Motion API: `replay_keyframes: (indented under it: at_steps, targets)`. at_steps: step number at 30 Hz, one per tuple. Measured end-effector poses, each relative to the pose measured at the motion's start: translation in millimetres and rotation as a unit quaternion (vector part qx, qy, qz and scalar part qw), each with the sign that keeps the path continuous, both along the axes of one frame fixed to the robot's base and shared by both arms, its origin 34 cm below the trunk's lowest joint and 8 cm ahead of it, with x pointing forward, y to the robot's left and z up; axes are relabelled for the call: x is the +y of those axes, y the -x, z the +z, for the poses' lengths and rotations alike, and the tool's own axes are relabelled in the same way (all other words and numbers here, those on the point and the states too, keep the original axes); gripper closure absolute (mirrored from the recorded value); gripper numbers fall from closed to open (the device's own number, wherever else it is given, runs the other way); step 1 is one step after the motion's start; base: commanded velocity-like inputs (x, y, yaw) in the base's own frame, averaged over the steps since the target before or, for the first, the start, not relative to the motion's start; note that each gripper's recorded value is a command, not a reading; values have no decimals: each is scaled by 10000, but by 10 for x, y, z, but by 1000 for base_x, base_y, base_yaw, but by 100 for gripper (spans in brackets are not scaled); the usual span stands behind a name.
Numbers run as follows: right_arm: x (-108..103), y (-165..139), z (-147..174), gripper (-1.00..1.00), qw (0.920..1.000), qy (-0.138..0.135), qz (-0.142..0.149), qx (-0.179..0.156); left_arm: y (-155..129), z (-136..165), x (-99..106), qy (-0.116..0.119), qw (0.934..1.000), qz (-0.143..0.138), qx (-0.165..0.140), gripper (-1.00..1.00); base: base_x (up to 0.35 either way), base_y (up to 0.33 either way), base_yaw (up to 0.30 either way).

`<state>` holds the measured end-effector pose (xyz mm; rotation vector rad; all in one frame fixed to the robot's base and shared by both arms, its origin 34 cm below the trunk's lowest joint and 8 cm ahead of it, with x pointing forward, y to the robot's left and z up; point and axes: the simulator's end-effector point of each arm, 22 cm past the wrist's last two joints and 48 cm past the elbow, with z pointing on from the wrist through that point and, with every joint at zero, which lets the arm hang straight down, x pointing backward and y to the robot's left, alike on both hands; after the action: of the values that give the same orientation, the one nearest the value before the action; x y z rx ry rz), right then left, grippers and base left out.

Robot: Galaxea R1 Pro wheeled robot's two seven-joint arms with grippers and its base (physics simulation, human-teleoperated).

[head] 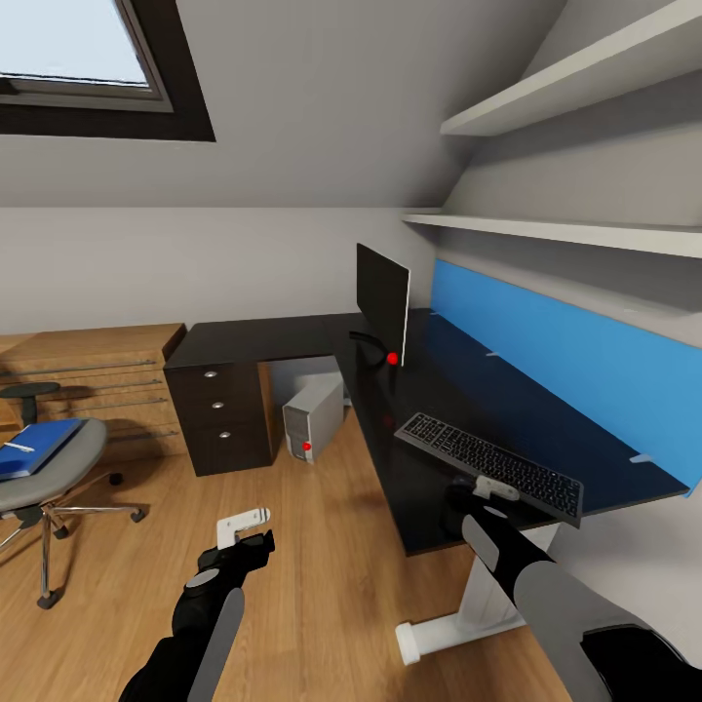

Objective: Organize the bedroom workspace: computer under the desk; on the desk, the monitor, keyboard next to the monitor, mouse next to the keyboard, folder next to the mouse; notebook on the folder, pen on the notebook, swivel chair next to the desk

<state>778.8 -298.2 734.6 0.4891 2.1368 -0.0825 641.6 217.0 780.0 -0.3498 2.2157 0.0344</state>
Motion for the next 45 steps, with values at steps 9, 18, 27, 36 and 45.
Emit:
replay_keyframes:
  at_steps: [9,18,27,36,45]
  targets:
    - [4,3,-5,-100,9999,-146,-88,-12,1,1,0,0,10000,0,-1,-100,0,0,0]
    - [1,2,-1,-100,9997,-190,-119,-22,1,2,0,0,10000,0,-2,-100,0,0,0]
    - [-1,2,-1,-100,9997,-198,-125,-24,1,2,0,0,10000,0,-2,-100,0,0,0]
    - [-4,6,-1,-100,9997,-199,-137,-19,2,3,0,0,10000,0,-3,-100,12,-3,0]
    - [0,4,-1,-100,9997,-215,-139,-23,2,3,0,0,10000,0,-3,-100,76,-48,0]
